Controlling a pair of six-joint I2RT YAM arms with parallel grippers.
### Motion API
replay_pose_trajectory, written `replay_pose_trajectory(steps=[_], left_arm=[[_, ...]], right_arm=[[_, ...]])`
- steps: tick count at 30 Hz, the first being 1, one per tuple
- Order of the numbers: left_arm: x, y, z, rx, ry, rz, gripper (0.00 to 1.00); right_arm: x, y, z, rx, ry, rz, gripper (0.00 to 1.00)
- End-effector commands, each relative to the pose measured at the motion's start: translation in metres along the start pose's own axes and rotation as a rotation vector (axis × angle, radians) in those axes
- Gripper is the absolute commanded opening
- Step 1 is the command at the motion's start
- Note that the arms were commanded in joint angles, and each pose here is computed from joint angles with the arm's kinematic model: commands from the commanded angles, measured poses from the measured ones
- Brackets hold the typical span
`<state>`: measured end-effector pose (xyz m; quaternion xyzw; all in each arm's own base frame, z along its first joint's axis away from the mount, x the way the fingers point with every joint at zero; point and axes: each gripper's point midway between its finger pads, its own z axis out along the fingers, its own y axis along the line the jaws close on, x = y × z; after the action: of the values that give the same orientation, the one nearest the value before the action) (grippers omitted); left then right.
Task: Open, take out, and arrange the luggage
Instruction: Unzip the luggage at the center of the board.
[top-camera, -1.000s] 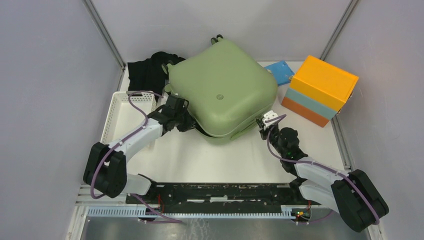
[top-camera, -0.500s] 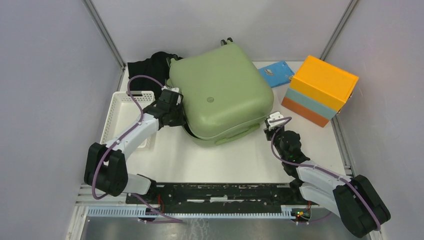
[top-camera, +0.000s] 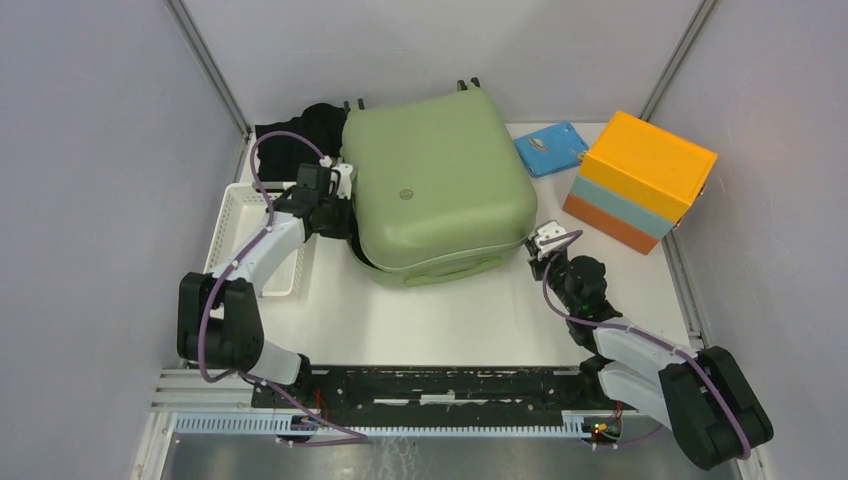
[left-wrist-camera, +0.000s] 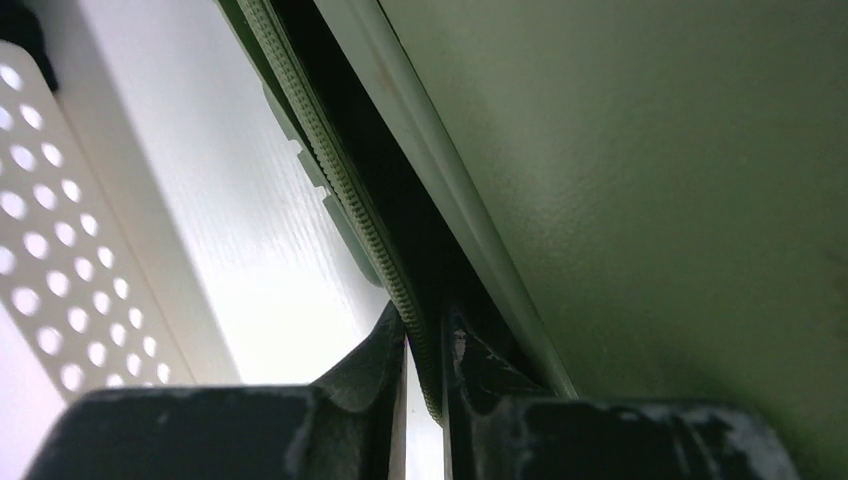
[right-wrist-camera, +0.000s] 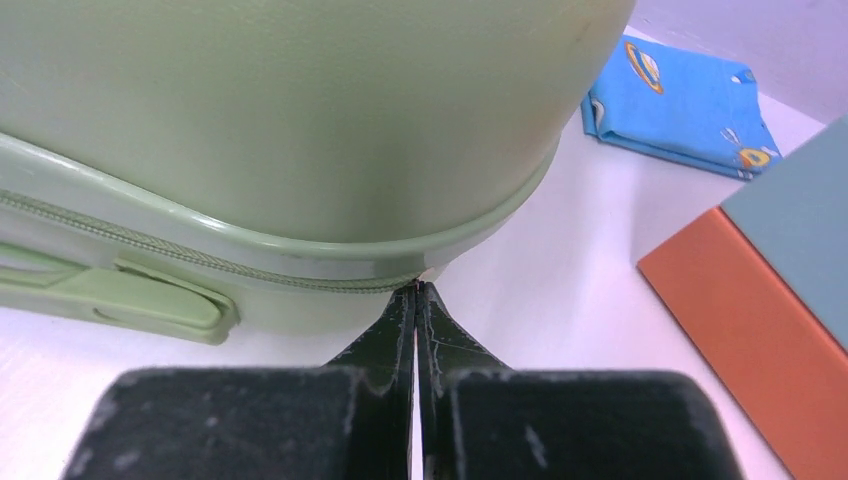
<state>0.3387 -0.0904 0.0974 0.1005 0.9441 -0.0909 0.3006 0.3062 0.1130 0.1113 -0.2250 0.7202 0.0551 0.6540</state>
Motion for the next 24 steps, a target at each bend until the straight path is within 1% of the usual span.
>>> replay_pose_trajectory(steps=[1, 3, 6, 11, 13, 16, 19, 22, 24], left_arm=[[0.027, 0.052, 0.015, -0.093, 0.185, 0.413, 0.02], [0.027, 0.058, 0.020, -0.099, 0.203, 0.416, 0.02], [0.032, 0.060, 0.022, -0.101, 0.207, 0.421, 0.02], [0.026, 0.059, 0.012, -0.114, 0.149, 0.438, 0.02], [0.021, 0.058, 0.009, -0.119, 0.133, 0.423, 0.02], [0.007, 0.055, -0.001, -0.123, 0.087, 0.373, 0.04], [-0.015, 0.042, -0.020, -0.089, -0.007, 0.286, 0.20], [-0.042, 0.030, -0.050, -0.060, -0.139, 0.241, 0.38], [-0.056, 0.026, -0.068, -0.060, -0.206, 0.223, 0.48]], right_arm=[[-0.001, -0.020, 0.006, 0.008, 0.036, -0.100, 0.00], [0.001, -0.024, 0.009, -0.025, 0.058, -0.114, 0.00], [0.007, -0.025, 0.010, -0.069, 0.058, -0.093, 0.00], [0.010, -0.031, 0.012, -0.076, 0.050, -0.119, 0.00], [0.005, -0.038, 0.016, -0.066, 0.031, -0.125, 0.00], [-0.003, -0.038, 0.024, -0.102, 0.010, -0.100, 0.00], [-0.008, -0.033, 0.025, -0.134, -0.016, -0.091, 0.00], [-0.011, -0.028, 0.024, -0.154, -0.034, -0.088, 0.00], [-0.013, -0.026, 0.024, -0.165, -0.041, -0.086, 0.00]])
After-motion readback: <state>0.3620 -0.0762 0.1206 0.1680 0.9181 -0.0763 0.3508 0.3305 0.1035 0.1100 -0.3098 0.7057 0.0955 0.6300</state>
